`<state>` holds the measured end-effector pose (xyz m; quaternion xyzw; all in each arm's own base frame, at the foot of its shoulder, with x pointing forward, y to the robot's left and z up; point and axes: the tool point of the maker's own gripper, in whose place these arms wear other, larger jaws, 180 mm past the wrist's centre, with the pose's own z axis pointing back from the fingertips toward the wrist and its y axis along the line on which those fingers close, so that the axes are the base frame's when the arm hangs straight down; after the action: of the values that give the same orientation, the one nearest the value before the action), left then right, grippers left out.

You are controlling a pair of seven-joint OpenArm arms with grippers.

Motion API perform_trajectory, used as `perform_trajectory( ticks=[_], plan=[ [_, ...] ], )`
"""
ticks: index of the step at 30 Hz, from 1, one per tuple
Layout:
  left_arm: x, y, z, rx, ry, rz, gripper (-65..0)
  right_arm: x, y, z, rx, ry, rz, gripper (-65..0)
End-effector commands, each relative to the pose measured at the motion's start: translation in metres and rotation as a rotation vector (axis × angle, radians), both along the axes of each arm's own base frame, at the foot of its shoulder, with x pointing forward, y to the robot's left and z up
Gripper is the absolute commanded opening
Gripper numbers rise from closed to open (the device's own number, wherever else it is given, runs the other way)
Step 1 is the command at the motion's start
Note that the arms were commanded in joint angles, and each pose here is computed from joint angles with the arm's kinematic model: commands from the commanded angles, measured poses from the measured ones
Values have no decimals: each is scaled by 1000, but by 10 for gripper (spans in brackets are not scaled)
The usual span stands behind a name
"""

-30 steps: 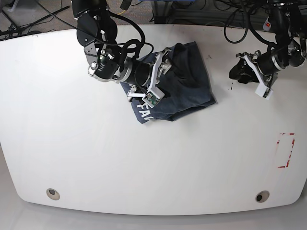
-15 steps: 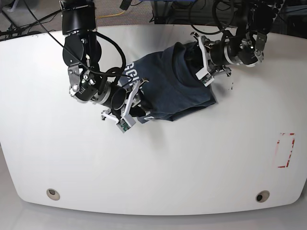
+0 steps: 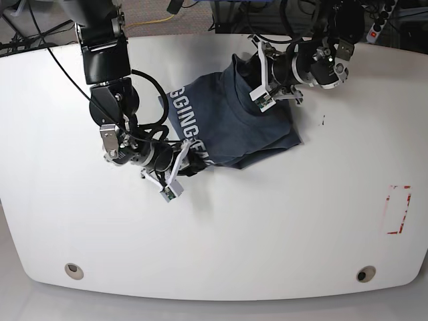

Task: Fold the T-shirt properly
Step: 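Flip the folded bundle over with both grippers, exposing the printed text, then grasp the bundle with both grippers and rotate it on the table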

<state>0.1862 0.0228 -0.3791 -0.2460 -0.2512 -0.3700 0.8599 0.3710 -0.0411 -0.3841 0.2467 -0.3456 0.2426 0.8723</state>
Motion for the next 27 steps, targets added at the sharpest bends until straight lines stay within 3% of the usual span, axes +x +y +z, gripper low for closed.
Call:
perform_trajectory(
  ticks=[1, 8, 15, 23, 27],
  plan=[
    [13, 2, 10, -16, -42, 11, -443, 9, 4, 1, 5, -39, 12, -533],
    [49, 47, 4, 71, -69, 86, -442, -3, -16, -22, -10, -4, -20, -533],
    [92, 83, -9, 137, -53, 142, -440, -21, -24, -4, 24, -40, -5, -533],
    [132, 102, 46, 177, -250, 123, -440, -45, -19, 11, 3, -63, 55, -533],
    [130, 103, 75, 228, -337, 76, -440, -50, -12, 30, -28, -102, 106, -533]
  ],
)
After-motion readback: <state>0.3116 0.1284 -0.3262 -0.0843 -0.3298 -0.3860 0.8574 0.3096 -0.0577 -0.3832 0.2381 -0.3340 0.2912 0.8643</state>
